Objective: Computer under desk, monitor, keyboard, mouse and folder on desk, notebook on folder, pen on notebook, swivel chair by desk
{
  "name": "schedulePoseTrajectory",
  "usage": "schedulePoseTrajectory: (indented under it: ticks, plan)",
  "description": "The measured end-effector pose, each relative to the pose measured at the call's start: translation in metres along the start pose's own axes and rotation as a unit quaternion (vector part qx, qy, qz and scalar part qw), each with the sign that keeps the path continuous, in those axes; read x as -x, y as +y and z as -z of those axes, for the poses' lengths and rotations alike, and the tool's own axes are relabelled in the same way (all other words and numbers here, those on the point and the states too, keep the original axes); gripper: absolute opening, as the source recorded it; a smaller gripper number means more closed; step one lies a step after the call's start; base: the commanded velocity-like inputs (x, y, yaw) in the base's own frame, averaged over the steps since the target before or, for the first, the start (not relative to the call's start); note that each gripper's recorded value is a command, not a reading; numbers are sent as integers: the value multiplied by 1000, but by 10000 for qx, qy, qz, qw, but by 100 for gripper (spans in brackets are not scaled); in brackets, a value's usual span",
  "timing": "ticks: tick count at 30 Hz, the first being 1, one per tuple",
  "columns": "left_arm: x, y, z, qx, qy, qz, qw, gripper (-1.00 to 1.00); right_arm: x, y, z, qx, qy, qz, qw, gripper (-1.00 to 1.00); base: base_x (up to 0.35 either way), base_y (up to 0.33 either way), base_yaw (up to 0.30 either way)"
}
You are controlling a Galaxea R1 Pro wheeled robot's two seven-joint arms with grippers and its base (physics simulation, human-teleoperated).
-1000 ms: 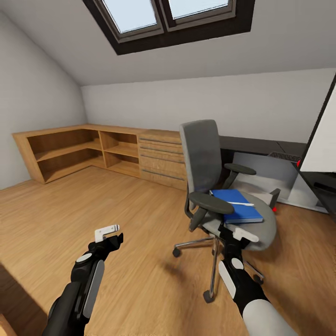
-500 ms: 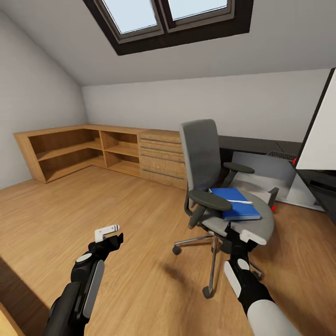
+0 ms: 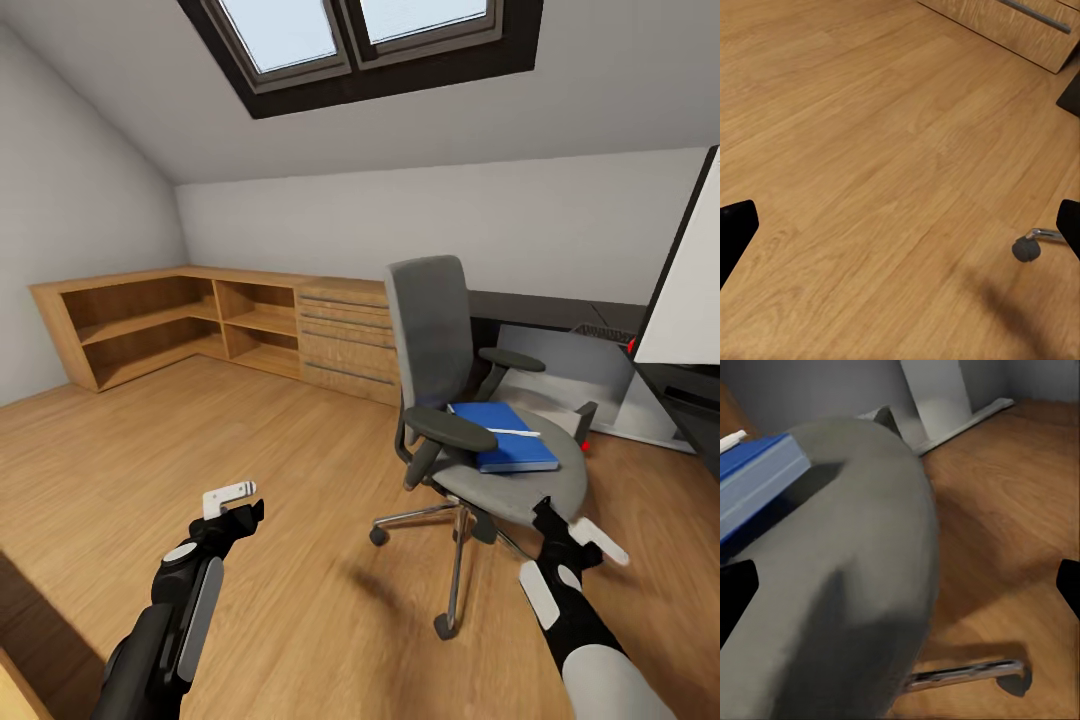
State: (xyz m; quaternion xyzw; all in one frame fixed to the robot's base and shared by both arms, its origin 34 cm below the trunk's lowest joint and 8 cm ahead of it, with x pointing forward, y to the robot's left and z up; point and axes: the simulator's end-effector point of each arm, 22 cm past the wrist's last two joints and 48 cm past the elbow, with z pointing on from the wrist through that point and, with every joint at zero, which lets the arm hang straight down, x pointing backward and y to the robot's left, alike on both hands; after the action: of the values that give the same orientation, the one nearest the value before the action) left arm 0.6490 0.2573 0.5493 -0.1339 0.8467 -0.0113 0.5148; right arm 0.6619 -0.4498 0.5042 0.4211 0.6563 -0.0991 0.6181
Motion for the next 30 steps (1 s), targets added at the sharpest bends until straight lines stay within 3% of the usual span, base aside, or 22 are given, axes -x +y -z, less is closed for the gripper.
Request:
schedulePoseTrajectory:
  ticks: [3, 5, 10, 16, 25, 30]
  plan:
    - [0, 0, 0, 1, 0, -1, 10000, 100, 0, -19, -7, -228, 90, -261, 9994, 100, 0, 0, 0]
    - [0, 0, 0, 1, 0, -1, 10000, 100, 2, -38, -14, -454, 170, -582, 9971, 100, 0, 0, 0]
    - [0, 0, 0, 1, 0, -1, 10000, 100, 4, -58, -20, -728, 258, -1095, 9910, 100, 0, 0, 0]
    - [0, 0, 0, 0, 0, 0, 10000, 100, 5, -61, -22, -774, 271, -1263, 9886, 100, 0, 0, -22]
    - [0, 0, 0, 1, -5, -1, 10000, 100, 6, -59, -22, -741, 264, -1283, 9886, 100, 0, 0, -119]
    - [1, 0, 0, 3, -7, 2, 10000, 100, 14, -43, -22, -548, 177, -1247, 9905, 100, 0, 0, -23]
